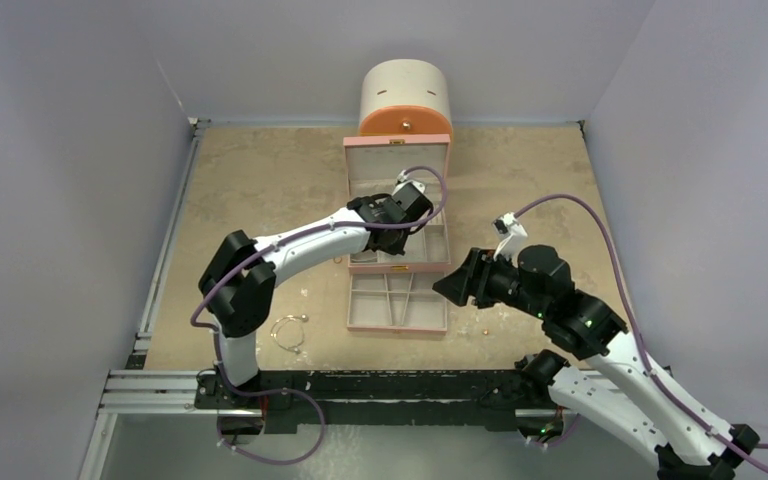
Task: Organize the mixed jewelry
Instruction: Place the jewelry in the jewelry box.
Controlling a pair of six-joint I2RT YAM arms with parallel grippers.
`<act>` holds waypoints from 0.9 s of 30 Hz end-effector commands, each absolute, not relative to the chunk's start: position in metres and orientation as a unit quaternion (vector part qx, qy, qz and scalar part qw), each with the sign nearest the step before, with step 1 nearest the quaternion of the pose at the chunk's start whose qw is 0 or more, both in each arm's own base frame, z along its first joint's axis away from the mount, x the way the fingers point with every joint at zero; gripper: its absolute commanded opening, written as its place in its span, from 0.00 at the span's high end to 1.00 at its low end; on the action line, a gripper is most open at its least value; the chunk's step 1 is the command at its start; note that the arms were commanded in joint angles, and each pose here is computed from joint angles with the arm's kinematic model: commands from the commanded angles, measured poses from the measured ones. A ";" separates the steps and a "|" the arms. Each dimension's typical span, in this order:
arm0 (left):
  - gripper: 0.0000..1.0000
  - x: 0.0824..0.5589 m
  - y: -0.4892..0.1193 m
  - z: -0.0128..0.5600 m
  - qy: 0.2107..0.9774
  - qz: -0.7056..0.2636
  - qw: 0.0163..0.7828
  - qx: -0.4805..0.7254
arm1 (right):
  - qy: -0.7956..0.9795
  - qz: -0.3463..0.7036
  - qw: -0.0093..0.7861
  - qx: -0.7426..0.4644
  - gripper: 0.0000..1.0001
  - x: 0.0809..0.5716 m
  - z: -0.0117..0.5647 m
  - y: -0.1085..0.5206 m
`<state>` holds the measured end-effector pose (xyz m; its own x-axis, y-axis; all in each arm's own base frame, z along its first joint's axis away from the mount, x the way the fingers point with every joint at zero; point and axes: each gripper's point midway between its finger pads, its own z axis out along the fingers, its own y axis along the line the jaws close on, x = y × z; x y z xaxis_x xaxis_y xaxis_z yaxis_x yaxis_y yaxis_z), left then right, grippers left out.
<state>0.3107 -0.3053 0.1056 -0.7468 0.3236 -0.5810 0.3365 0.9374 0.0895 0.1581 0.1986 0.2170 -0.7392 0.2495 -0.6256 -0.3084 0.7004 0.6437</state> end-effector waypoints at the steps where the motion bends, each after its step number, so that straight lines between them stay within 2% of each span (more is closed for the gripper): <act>1: 1.00 0.323 -0.313 0.117 0.928 -0.021 0.328 0.174 | 0.835 0.403 0.374 -0.034 0.35 0.160 0.225 0.205; 15: 1.00 0.326 -0.323 0.122 0.926 -0.060 0.331 0.171 | 0.836 0.401 0.372 -0.034 0.35 0.163 0.222 0.207; 27: 1.00 0.328 -0.320 0.120 0.927 -0.052 0.332 0.167 | 0.836 0.401 0.373 -0.032 0.35 0.163 0.223 0.207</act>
